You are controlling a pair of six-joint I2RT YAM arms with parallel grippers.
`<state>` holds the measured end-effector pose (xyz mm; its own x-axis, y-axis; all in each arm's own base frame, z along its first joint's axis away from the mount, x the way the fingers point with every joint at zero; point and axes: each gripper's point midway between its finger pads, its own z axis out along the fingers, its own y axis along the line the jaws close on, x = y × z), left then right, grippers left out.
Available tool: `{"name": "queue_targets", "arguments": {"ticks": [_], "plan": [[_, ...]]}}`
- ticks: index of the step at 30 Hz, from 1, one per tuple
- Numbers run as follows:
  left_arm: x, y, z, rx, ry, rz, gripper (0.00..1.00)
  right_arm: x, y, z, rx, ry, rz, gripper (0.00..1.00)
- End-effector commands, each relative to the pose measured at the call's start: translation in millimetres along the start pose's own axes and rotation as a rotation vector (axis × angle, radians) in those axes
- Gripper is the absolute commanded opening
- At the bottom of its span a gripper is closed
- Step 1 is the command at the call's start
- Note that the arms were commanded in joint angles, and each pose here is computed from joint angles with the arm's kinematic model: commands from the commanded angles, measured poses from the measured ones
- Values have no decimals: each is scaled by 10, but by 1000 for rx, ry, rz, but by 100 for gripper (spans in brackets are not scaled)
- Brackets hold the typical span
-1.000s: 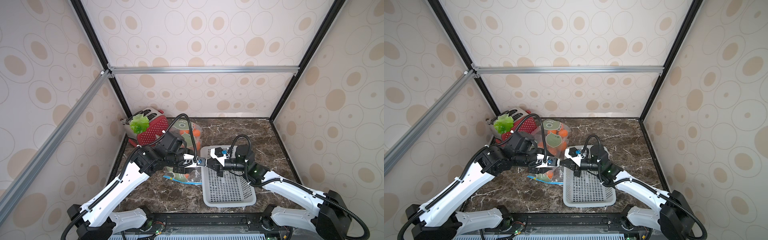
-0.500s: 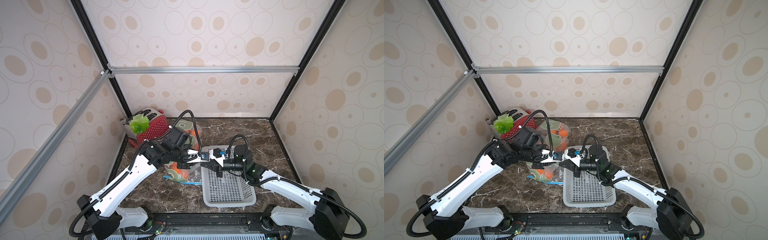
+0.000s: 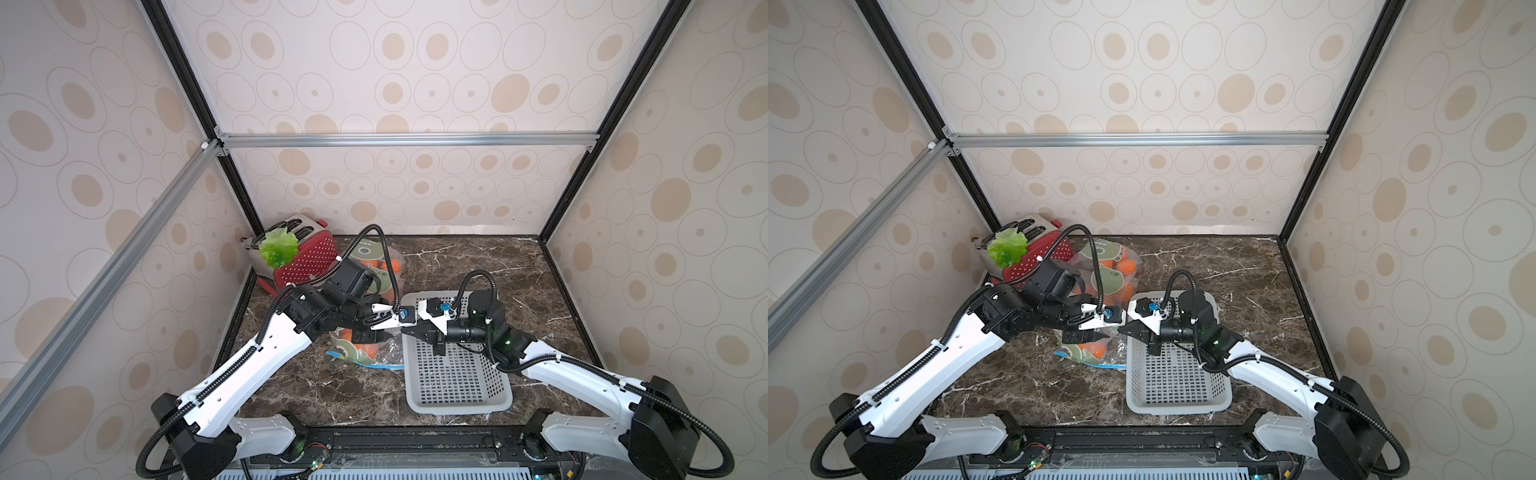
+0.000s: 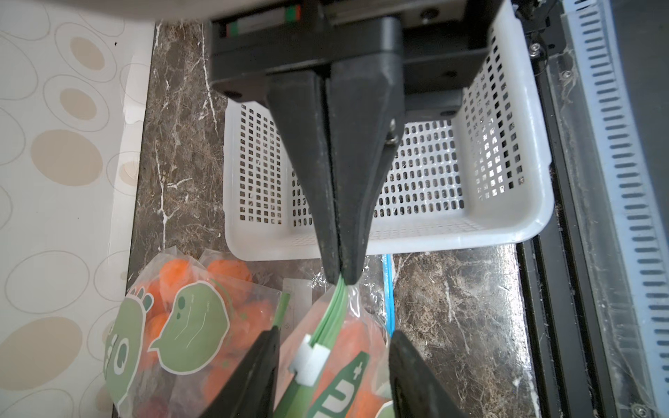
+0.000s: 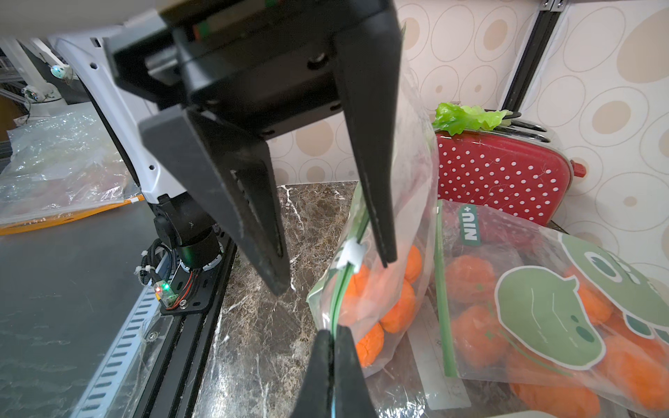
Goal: Open the zip-top bag and take out the orange
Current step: Unzip the zipper on the zipper food storage bag.
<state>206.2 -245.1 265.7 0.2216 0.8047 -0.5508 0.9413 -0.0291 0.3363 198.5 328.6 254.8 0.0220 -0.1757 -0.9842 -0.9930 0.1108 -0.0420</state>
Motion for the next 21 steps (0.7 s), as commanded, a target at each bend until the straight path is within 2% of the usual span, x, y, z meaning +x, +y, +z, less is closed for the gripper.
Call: {"name": "queue_targets", "arguments": {"ticks": [1,5,8,10,12,15,18,21], "plan": [[46,-4,-4,1,11,-2,42,-39,70,-14,-26,-21,-37,0],[37,-27,-17,8,2,-6,27,-18,59,-6,-23,-16,-33,0],[41,-53,-9,20,3,-17,25,-28,61,-9,-21,-17,-36,0],[58,-63,8,27,10,-27,32,-34,60,-12,-20,-18,-36,0],[85,-52,35,28,25,-39,43,-44,63,-17,-21,-21,-39,0],[123,-5,68,17,47,-68,52,-41,67,-19,-22,-21,-39,0],[127,20,86,25,57,-85,55,-46,75,-18,-26,-22,-39,0],[92,-16,83,67,48,-105,52,-41,67,-18,-22,-20,-40,0]]}}
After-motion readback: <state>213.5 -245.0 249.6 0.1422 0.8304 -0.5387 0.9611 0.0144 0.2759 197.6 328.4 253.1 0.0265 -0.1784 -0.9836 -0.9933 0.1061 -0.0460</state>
